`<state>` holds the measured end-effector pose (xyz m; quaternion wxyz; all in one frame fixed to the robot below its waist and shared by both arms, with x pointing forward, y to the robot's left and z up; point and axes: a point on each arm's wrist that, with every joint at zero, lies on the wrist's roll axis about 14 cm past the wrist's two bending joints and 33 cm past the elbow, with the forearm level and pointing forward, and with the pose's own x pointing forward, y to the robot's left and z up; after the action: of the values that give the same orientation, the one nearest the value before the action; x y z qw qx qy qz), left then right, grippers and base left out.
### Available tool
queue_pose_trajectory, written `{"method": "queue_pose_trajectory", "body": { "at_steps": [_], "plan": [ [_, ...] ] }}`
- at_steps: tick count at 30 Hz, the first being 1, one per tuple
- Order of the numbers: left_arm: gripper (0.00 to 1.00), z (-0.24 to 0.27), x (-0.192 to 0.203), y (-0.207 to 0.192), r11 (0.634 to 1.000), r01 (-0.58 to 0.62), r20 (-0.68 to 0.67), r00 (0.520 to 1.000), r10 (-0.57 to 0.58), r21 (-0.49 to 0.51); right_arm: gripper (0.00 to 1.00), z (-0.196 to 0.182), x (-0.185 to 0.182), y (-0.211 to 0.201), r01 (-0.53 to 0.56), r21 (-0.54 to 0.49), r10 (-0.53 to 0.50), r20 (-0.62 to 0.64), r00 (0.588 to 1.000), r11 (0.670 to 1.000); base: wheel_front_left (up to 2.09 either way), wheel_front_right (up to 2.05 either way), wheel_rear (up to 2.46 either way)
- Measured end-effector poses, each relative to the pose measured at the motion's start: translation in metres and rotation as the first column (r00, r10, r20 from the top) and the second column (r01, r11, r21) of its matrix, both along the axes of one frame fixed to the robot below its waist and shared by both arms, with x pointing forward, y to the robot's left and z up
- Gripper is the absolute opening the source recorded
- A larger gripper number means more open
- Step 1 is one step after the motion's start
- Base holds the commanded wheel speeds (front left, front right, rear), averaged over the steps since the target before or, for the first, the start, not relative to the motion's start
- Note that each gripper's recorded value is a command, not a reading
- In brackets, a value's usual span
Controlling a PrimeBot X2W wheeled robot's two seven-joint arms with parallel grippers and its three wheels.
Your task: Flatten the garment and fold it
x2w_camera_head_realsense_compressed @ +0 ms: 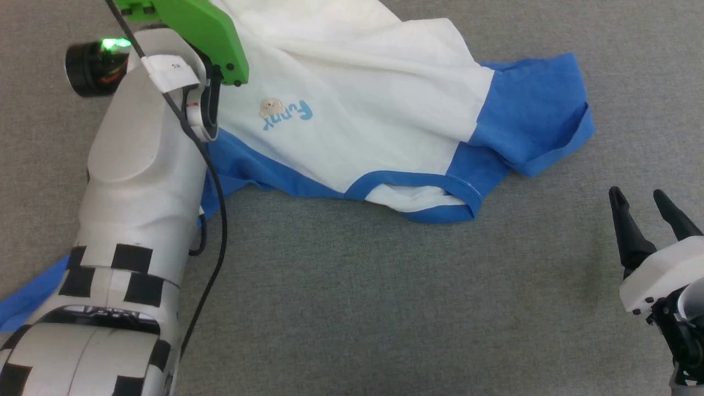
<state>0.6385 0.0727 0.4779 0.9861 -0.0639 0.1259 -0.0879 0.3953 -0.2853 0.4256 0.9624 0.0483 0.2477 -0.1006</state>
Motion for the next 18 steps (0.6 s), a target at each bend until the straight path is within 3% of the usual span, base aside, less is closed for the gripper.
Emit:
{"method": "queue_pose_trajectory", "body": {
  "at_steps": [5,11,18],
  "plan": [
    [1.00,0.009,-0.005,-0.001,0.999,0.020,0.046,0.999,-0.017,-0.049,1.00,0.002,0.004,0.005,-0.021,0.003,0.021,0.008,1.000,1.000,0.00,0.00,0.00],
    [1.00,0.082,-0.018,0.013,0.986,0.047,0.333,0.943,0.008,-0.157,1.00,0.016,0.010,0.019,-0.068,0.011,0.068,0.052,0.996,0.998,0.00,0.00,0.00],
    [1.00,0.068,-0.087,0.062,0.988,-0.039,0.373,0.923,0.093,-0.151,1.00,0.027,0.010,0.051,-0.162,0.025,0.160,0.074,0.984,0.987,0.00,0.00,0.00]
  ]
}}
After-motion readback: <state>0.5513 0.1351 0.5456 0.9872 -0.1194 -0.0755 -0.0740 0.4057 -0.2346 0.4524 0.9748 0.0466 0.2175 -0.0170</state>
